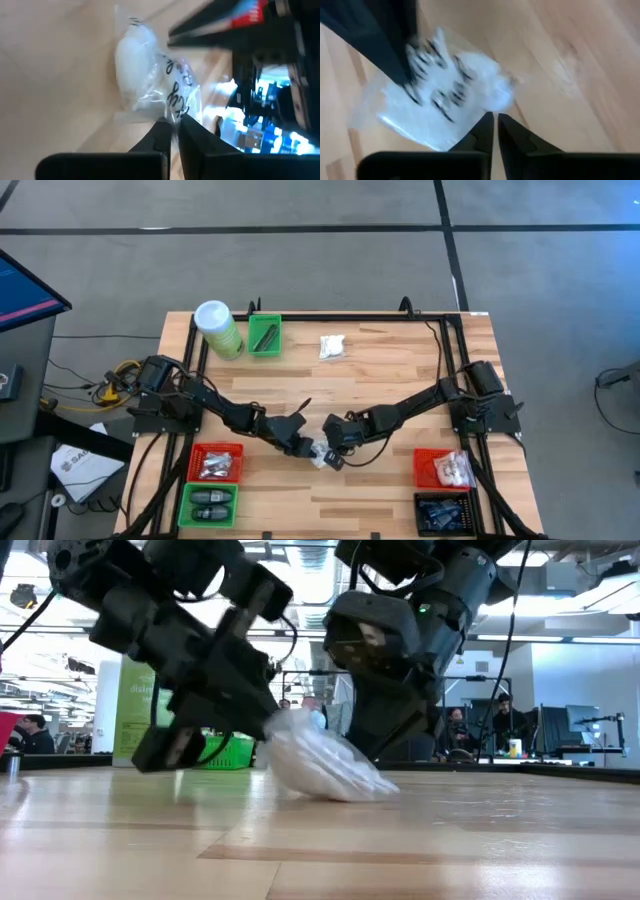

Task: Pick & Place Travel size toiletries
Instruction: Put the cotton pack into the right red bin

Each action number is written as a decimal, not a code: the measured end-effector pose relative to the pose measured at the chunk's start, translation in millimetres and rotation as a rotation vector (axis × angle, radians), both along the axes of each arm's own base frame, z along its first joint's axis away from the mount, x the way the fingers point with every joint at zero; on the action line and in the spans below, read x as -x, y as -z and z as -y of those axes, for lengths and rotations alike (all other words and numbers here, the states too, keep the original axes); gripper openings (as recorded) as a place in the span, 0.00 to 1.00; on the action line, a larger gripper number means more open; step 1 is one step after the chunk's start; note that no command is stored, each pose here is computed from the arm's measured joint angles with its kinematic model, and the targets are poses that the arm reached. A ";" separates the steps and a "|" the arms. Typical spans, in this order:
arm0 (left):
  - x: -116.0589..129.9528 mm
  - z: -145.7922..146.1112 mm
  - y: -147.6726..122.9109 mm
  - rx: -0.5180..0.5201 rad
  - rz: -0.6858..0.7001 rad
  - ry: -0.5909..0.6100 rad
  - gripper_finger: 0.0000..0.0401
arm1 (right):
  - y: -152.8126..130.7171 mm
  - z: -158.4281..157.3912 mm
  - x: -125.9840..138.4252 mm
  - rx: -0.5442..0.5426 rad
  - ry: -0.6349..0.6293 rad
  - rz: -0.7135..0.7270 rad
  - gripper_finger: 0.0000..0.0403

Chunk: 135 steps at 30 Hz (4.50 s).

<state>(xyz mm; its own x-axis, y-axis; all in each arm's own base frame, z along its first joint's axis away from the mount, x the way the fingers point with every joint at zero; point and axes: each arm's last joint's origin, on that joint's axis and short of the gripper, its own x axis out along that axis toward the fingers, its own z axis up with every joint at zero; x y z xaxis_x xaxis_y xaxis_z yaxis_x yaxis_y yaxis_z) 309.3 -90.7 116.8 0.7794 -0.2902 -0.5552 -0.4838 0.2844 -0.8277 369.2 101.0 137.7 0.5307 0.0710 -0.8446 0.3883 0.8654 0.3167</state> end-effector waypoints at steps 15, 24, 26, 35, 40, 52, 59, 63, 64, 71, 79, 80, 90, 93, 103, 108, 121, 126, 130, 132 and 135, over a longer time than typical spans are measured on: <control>38.6 -33.2 -64.2 -0.246 -0.057 0.084 0.01 | -74.3 4.2 20.3 0.154 -0.340 0.186 0.40; 47.3 -48.8 -70.8 -0.271 -0.090 0.123 0.01 | -118.6 15.0 36.7 0.462 -0.540 0.321 0.35; 46.9 -51.1 -71.0 -0.276 -0.086 0.128 0.01 | -120.7 17.9 40.7 0.487 -0.569 0.299 0.32; 45.9 -62.1 -70.8 -0.282 -0.081 0.146 0.01 | -118.3 21.0 46.0 0.554 -0.668 0.241 0.25; 43.7 -71.5 -76.6 -0.306 -0.102 0.158 0.01 | -118.0 23.6 45.9 0.566 -0.677 0.233 0.23; 38.4 -104.1 -109.4 -0.411 -0.191 0.187 0.01 | -121.7 34.0 48.1 0.623 -0.742 0.196 0.12; 42.3 -132.3 -119.5 -0.454 -0.239 0.161 0.01 | -151.0 60.7 53.0 0.697 -0.711 0.268 0.02; 48.8 -157.3 -132.7 -0.485 -0.290 0.135 0.01 | -162.4 85.2 58.5 0.695 -0.703 0.304 0.01; 50.8 -165.3 -137.2 -0.494 -0.299 0.123 0.01 | -164.5 92.0 59.5 0.702 -0.695 0.307 0.01; 74.4 -217.4 -167.5 -0.543 -0.379 0.039 0.01 | -171.3 134.2 66.0 0.693 -0.706 0.350 0.01; 91.6 -264.7 -181.3 -0.605 -0.642 0.111 0.01 | -173.7 157.4 69.1 0.729 -0.672 0.349 0.01; 89.3 -270.5 -180.8 -0.604 -0.655 0.129 0.01 | -173.7 159.0 69.5 0.734 -0.674 0.348 0.01; 62.0 -255.3 -196.0 -0.665 -0.599 0.264 0.01 | -179.0 162.4 73.8 0.701 -0.606 0.365 0.01; 58.4 -241.2 -202.2 -0.689 -0.568 0.293 0.01 | -180.0 161.5 76.6 0.664 -0.574 0.359 0.00; 33.8 -182.9 -207.6 -0.654 -0.482 0.347 0.01 | -192.5 135.5 88.7 0.609 -0.568 0.390 0.00; 21.3 -151.0 -210.0 -0.663 -0.412 0.390 0.01 | -200.3 107.4 94.3 0.654 -0.495 0.378 0.01; 4.7 -86.8 -226.2 -0.656 -0.171 0.361 0.01 | -207.8 8.9 111.3 0.682 -0.277 0.465 0.27; -5.8 -75.6 -224.1 -0.598 -0.058 0.282 0.01 | -204.8 -19.1 113.7 0.691 -0.202 0.514 0.43; -10.9 -70.2 -223.0 -0.544 -0.002 0.237 0.01 | -203.6 -31.6 110.6 0.698 -0.179 0.557 0.52; -11.3 -69.5 -219.3 -0.516 -0.011 0.217 0.01 | -204.1 -34.0 111.0 0.694 -0.179 0.568 0.54; -11.6 -69.6 -215.4 -0.485 -0.023 0.192 0.01 | -205.5 -34.0 111.2 0.708 -0.186 0.574 0.54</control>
<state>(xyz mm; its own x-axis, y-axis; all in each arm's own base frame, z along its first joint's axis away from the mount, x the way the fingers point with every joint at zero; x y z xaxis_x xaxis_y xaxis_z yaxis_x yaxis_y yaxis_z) 321.0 -21.0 332.2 0.7234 -0.1314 -0.6778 -0.4021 0.7179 -0.5683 258.0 135.0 343.2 0.9123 -0.2351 -0.3354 0.1715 0.9629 -0.2084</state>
